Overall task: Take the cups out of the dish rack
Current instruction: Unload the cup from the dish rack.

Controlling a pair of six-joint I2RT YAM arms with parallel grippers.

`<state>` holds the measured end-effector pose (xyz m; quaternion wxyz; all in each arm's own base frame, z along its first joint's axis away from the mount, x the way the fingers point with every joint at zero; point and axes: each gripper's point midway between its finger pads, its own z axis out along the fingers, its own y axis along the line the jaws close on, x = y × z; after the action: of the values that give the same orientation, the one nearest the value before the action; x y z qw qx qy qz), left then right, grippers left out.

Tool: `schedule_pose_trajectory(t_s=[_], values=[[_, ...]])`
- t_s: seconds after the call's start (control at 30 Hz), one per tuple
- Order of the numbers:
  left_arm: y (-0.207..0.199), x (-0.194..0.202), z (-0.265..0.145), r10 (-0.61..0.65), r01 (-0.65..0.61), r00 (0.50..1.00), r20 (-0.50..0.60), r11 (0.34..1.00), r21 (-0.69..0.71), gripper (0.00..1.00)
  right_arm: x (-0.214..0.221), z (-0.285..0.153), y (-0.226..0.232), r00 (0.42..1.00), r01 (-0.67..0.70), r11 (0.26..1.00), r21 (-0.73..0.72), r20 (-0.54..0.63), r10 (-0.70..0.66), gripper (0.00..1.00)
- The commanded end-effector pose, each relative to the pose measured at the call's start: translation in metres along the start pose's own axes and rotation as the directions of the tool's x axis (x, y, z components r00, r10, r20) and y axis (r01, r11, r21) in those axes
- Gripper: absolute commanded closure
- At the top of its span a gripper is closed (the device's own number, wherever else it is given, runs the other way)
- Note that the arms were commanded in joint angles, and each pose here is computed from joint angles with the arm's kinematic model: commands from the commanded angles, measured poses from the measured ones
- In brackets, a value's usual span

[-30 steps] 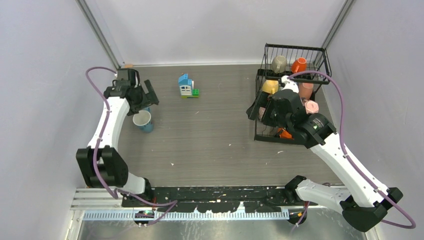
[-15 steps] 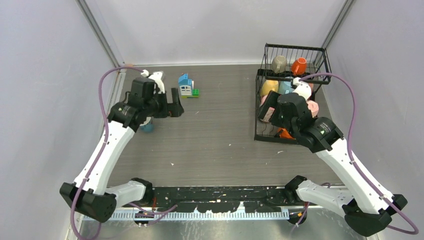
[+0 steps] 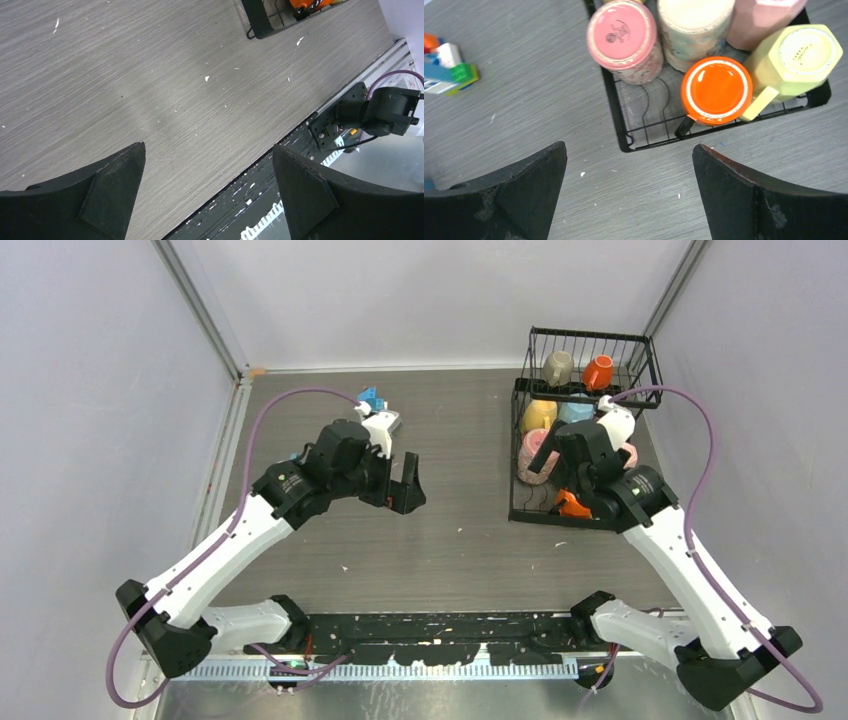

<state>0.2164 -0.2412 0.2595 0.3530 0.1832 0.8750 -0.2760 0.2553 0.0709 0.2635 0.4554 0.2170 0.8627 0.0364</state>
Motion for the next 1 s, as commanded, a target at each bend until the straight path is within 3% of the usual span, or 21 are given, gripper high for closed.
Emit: schedule_pose_trajectory(t_s=[0.0, 0.37, 0.77, 0.97], values=[[-0.012, -0.005, 0.007, -0.017, 0.015, 0.999, 0.031, 0.999, 0.044, 0.0, 0.01, 0.022, -0.014, 0.998, -0.053, 0.996, 0.077, -0.038, 0.056, 0.0], [-0.012, 0.004, 0.008, -0.005, 0.005, 1.0, 0.005, 0.998, 0.06, 0.0, 0.042, 0.071, -0.025, 0.989, -0.107, 0.973, 0.204, -0.077, 0.125, 0.01], [-0.012, 0.01, 0.004, -0.004, 0.004, 1.0, 0.003, 0.997, 0.071, 0.0, 0.067, 0.094, -0.051, 0.984, -0.141, 0.93, 0.339, -0.052, 0.168, 0.22], [-0.012, 0.015, 0.005, -0.015, 0.016, 1.0, -0.011, 0.997, 0.074, 0.0, 0.076, 0.105, -0.065, 0.985, -0.143, 0.91, 0.388, -0.031, 0.168, 0.25]])
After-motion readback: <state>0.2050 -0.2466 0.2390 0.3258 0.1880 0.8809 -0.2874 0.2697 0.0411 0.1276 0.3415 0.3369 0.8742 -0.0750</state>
